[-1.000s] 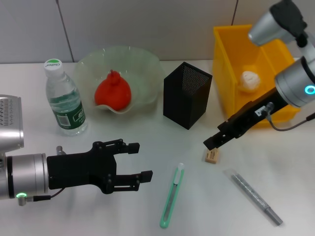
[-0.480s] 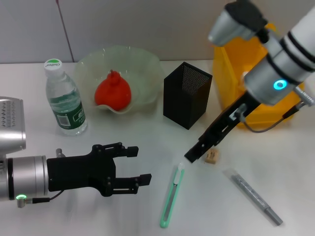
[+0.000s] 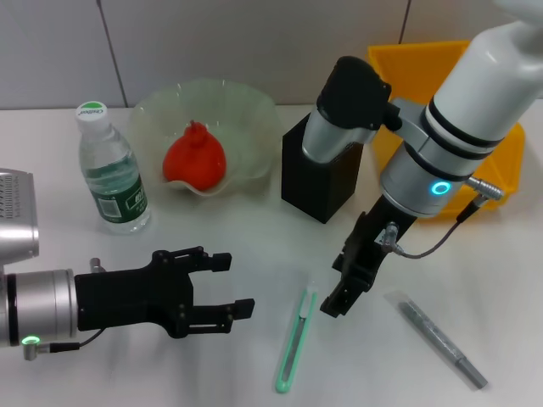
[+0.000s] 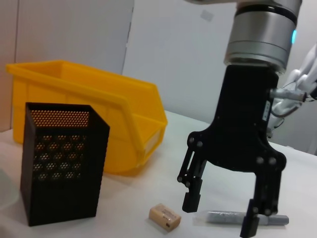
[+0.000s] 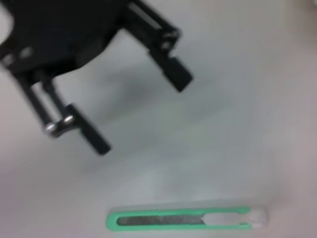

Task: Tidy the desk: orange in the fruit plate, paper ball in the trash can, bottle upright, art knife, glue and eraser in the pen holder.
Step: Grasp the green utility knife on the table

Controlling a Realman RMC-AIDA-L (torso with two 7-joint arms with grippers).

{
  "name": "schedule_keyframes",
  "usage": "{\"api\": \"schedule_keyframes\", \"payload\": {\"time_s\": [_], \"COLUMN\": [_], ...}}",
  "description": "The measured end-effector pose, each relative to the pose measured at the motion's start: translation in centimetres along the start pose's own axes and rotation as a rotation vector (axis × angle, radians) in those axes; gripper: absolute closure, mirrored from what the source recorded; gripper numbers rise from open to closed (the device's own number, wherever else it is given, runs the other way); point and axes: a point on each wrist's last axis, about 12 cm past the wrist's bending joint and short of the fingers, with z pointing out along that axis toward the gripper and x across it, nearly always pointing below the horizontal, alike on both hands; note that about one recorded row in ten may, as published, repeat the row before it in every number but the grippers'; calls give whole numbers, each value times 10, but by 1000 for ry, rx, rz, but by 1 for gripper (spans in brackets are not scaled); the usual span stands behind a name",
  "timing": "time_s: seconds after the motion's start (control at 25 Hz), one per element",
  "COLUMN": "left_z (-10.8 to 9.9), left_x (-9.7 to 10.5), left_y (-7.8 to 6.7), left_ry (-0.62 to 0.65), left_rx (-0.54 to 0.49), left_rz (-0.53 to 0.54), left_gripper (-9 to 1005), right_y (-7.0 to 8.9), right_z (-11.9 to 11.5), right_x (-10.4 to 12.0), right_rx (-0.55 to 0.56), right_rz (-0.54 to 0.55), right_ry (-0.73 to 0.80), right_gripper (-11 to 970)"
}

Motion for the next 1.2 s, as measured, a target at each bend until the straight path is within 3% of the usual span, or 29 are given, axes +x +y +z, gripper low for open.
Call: {"api": "schedule_keyframes", "payload": {"time_s": [0.4, 0.6, 0.84, 1.2], "left_z": [-4, -5, -7, -12], "left_x": [0, -1, 2, 7], "left_y": [1, 2, 0, -3], "left_ry": [2, -2, -3, -10], "left_rx": [-2, -5, -12, -27], "left_rz": [-16, -17, -24, -29], "left_gripper": [183, 183, 183, 183], "right_y": [5, 19, 40, 58], "right_z": [-9, -16, -9, -5], "right_x": [-9, -21, -33, -46], "right_rx": [9, -20, -11, -10], "right_rz": [-411, -657, -941, -1170], "right_ry": [-26, 16, 130, 156], "right_gripper": [216, 216, 216, 216]}}
